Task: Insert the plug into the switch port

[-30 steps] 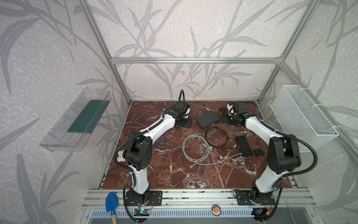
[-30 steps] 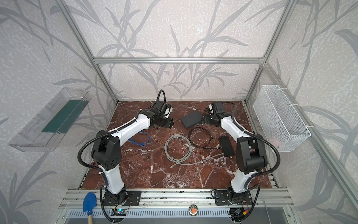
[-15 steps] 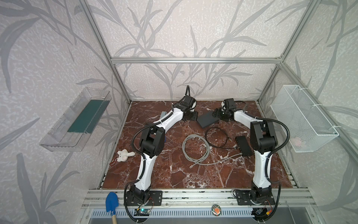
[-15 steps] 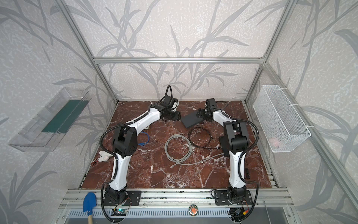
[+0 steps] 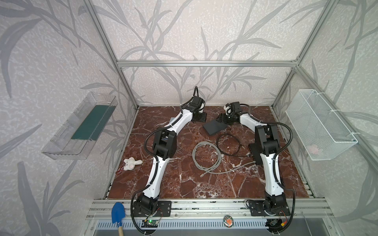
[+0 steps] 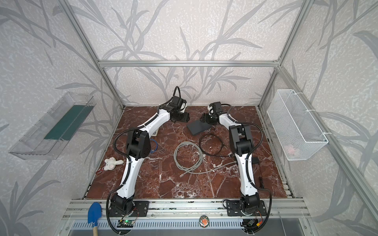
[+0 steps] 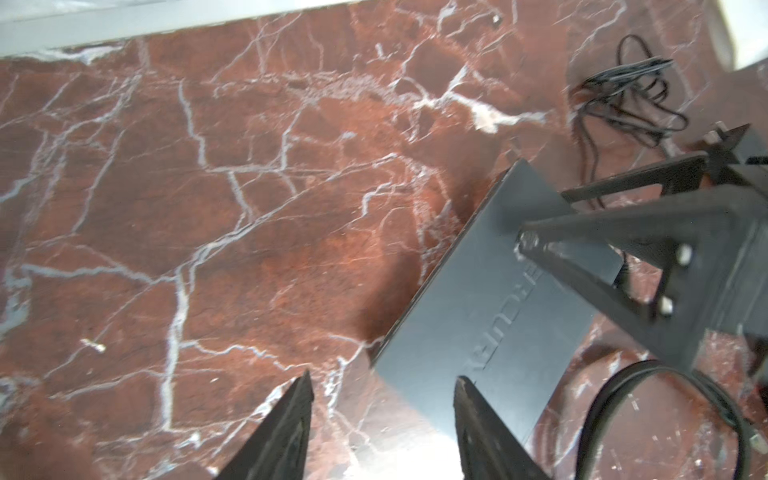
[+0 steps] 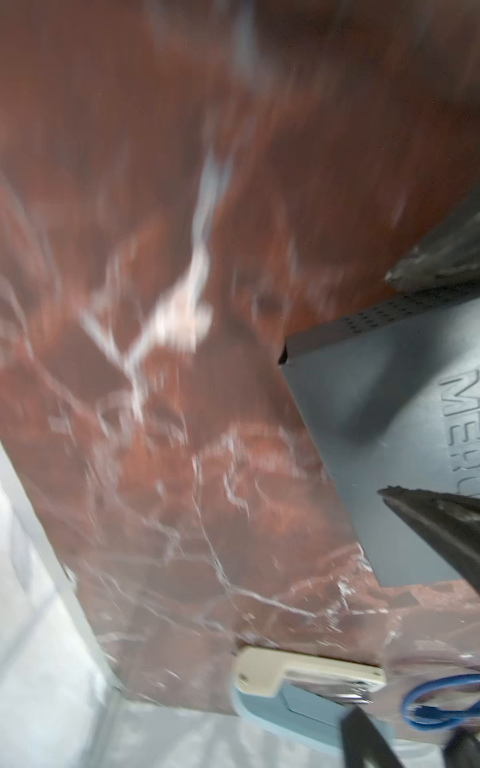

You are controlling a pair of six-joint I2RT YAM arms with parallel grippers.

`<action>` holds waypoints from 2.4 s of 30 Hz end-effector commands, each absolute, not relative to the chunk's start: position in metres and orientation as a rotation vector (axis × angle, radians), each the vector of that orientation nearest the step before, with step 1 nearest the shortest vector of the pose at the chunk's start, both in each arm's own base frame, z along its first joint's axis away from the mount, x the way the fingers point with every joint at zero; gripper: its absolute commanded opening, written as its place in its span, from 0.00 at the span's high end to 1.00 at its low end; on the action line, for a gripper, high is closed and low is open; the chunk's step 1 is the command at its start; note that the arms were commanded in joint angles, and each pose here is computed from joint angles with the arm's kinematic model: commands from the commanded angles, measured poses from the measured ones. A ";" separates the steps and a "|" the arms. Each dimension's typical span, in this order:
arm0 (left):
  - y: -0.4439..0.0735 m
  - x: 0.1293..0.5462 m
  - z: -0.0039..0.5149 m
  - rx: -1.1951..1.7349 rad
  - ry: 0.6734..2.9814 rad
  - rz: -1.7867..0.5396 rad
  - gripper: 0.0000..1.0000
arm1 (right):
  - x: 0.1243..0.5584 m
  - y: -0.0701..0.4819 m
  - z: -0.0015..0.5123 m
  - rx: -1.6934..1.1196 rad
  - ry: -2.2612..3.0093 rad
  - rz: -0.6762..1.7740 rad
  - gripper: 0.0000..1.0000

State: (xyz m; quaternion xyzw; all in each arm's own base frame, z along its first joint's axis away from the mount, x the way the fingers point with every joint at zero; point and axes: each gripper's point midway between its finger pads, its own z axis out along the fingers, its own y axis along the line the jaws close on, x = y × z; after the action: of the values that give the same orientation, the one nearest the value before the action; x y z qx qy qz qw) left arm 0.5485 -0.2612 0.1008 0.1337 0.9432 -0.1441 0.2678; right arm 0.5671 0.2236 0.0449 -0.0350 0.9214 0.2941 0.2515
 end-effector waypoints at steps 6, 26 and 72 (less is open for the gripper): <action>-0.229 0.532 0.092 0.430 2.638 -0.361 0.43 | 0.526 0.318 0.042 -0.460 2.429 1.156 0.26; -0.195 0.525 0.059 0.292 2.736 -0.416 0.42 | 0.466 0.308 0.083 -0.081 2.624 1.147 0.29; -0.175 0.491 0.107 0.197 2.653 -0.481 0.53 | 0.509 0.152 0.066 0.151 2.719 0.326 0.42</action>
State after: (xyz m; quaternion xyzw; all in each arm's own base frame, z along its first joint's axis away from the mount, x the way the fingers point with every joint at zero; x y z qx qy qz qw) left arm 0.4840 -0.1771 0.0788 0.0679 0.9627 -0.1817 0.1884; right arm 0.5193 0.1700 0.0610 0.0655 0.9588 0.1895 0.2014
